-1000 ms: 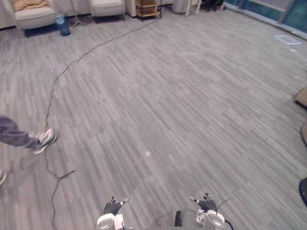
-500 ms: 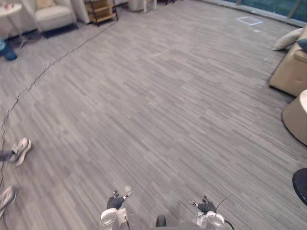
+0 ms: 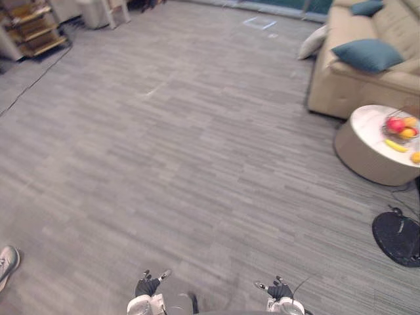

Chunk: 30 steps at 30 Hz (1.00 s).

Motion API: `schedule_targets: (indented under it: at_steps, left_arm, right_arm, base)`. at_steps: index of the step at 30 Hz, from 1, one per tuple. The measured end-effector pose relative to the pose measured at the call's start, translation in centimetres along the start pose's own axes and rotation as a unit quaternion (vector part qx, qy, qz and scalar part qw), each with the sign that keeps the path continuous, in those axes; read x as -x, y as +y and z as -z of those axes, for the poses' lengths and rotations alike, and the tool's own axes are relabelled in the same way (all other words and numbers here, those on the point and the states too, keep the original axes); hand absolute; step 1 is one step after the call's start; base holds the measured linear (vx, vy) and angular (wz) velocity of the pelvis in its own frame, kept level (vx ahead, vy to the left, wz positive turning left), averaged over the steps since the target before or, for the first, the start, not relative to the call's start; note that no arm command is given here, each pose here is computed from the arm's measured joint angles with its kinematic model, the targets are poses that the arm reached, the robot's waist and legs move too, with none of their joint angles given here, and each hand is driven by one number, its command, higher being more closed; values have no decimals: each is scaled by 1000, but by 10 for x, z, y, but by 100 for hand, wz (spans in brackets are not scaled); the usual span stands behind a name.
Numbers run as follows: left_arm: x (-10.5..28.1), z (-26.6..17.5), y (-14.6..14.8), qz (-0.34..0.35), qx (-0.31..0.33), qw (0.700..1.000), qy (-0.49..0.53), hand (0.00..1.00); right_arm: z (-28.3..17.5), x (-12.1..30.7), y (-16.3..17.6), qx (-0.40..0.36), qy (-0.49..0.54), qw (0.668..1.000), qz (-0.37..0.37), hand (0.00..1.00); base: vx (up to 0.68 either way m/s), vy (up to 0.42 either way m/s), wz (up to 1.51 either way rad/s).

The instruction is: Pick up cushions and gather them together orderly.

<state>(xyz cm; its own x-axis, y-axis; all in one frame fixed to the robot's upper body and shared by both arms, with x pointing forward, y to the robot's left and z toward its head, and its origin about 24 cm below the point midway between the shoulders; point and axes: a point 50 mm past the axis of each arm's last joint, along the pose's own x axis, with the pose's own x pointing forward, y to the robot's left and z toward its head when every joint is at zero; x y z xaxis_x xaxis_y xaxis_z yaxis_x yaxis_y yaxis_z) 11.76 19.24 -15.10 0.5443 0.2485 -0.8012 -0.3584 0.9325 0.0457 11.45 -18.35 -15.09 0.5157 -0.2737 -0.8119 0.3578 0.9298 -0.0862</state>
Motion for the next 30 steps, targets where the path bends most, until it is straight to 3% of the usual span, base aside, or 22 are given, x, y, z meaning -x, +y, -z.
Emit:
schedule_targets:
  at_steps: [7,13,19,23,30]
  left_arm:
    - [-1,7,-14,39,-77,996,23,0]
    - [0,3,-10,14,-20,1000,9,0]
    - [1,-8,-2,4,-11,1000,-25,0]
    - [3,-4,-9,12,3,1000,-25,0]
    - [-1,-8,7,-4,-30,999,-20,0]
  right_arm:
    - [0,-5,-23,0,13,999,30,0]
    - [-10,-8,-18,3,6,1000,22,0]
    - [-16,-9,3,-10,2,1000,1,0]
    - [-9,-10,-7,2,20,1000,12,0]
    - [7,-5,2,-4,41,999,3,0]
  base:
    - [647,-38,37]
    - [775,-118,-15]
    - [598,40,-47]
    - [616,295,-63]
    - [639,325,-7]
